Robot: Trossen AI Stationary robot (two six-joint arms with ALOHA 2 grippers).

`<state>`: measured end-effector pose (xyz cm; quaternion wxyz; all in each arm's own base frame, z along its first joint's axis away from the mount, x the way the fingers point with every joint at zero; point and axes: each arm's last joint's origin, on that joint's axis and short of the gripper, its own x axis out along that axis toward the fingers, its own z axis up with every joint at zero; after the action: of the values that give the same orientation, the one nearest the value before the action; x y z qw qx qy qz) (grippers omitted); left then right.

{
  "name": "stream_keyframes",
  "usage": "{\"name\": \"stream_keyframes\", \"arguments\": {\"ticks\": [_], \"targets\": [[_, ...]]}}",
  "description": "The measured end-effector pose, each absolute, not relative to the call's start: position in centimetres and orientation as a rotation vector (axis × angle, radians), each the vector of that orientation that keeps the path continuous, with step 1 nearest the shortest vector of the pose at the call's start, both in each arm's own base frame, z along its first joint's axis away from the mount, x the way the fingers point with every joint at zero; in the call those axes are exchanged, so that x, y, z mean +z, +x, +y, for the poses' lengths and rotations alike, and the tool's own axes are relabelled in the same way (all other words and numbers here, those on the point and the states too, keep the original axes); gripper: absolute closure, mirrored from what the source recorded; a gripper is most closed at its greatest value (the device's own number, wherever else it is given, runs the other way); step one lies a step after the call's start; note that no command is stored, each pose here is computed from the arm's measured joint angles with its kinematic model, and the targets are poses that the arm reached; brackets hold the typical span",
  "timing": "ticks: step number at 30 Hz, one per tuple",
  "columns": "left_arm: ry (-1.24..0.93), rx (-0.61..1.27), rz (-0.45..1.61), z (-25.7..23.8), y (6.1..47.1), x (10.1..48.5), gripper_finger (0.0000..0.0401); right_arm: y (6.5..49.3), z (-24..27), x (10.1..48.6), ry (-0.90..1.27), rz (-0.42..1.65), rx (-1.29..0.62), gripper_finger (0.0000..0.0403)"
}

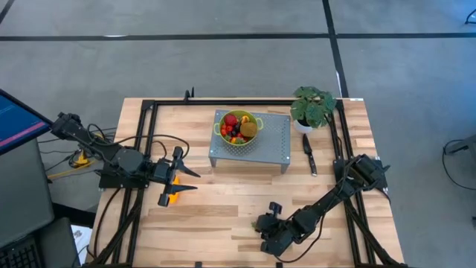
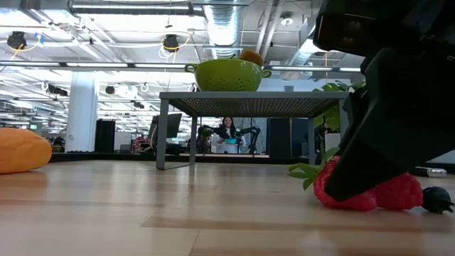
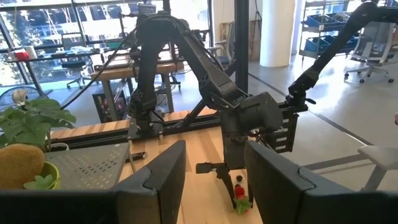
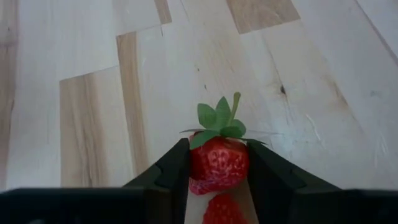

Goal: Pick & Place Fruit
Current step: Put the strawberry into the green strainer bowl on the shelf

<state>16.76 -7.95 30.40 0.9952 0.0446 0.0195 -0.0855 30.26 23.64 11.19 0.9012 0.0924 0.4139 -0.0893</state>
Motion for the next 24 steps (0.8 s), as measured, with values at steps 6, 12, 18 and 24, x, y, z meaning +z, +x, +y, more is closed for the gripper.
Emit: {"name": "stream_keyframes", "arguments": {"ticks": [6, 12, 18, 24], "targets": [[0.089, -0.172, 0.038, -7.95, 16.76, 30.41, 0.0243, 30.26, 23.64, 11.19, 0.192, 0.858, -0.183, 0.0243], [0.088, -0.172, 0.037, -7.95, 16.76, 30.42, 0.0243, 30.27, 23.60, 11.16, 0.192, 0.859, -0.185, 0.0235], [0.088, -0.172, 0.036, -7.95, 16.76, 30.43, 0.0243, 30.27, 23.61, 11.16, 0.191, 0.859, -0.184, 0.0284], [0.087, -0.176, 0.034, -7.96, 16.76, 30.44, 0.0243, 30.28, 23.60, 11.16, 0.192, 0.859, -0.184, 0.0270]]}}
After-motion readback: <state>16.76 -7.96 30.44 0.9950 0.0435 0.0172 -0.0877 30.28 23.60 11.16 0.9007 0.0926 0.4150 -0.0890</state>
